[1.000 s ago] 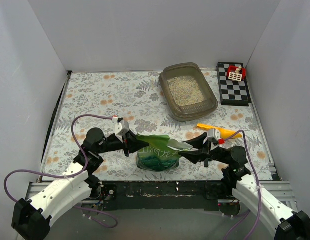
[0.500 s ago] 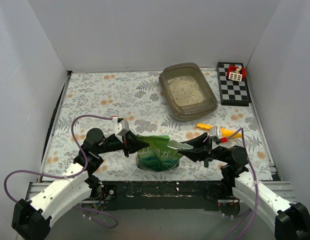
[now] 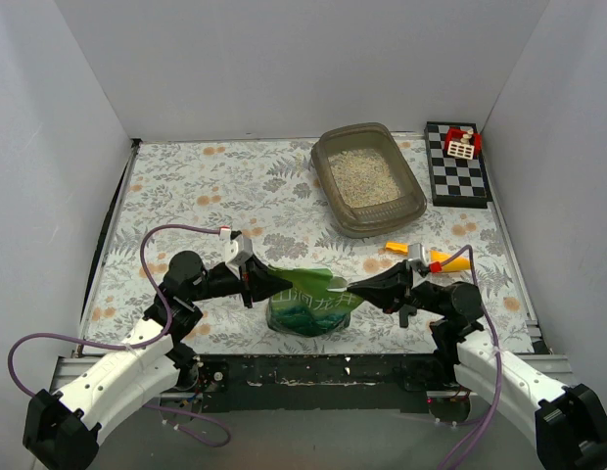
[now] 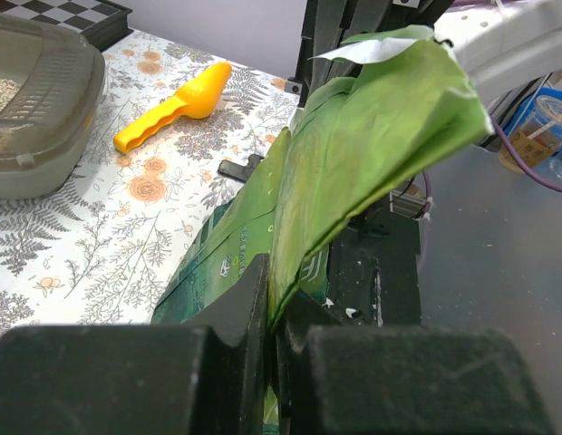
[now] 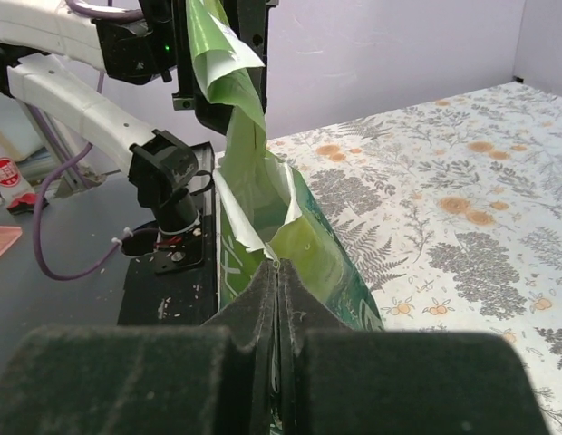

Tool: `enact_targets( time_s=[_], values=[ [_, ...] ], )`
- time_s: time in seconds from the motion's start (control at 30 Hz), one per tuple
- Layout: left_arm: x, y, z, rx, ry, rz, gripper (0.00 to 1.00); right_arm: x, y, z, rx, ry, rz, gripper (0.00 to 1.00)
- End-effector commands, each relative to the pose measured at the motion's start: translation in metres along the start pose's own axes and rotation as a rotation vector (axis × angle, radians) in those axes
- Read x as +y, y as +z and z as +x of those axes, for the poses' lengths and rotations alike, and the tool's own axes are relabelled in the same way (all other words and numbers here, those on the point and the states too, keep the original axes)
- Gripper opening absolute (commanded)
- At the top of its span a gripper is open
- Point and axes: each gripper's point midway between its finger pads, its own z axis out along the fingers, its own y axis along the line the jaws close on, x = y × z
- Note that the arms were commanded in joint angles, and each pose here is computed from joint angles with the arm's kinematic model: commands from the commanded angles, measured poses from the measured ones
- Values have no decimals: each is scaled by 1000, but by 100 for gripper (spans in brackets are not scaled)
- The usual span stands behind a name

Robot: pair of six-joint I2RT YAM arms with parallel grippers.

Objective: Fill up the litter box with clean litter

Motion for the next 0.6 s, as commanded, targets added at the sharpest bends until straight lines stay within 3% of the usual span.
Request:
enact_targets(
  time_s=[0.0, 0.13, 0.3, 0.4, 0.57],
  values=[
    [-5, 0, -35, -83, 9, -9, 0, 8, 10, -13, 25, 66, -64, 1],
    [-4, -1, -46, -59, -180, -81, 0, 5, 11, -9, 88, 226, -2, 1],
    [-6, -9, -50, -19, -480, -199, 0, 2, 2, 11, 208, 548, 150, 1],
    [-17, -14, -35, 25, -646, -195, 0, 8, -7, 33, 282, 768, 211, 1],
    [-38, -24, -2, 78, -898, -158, 0, 21, -18, 53, 333, 977, 233, 1]
  ],
)
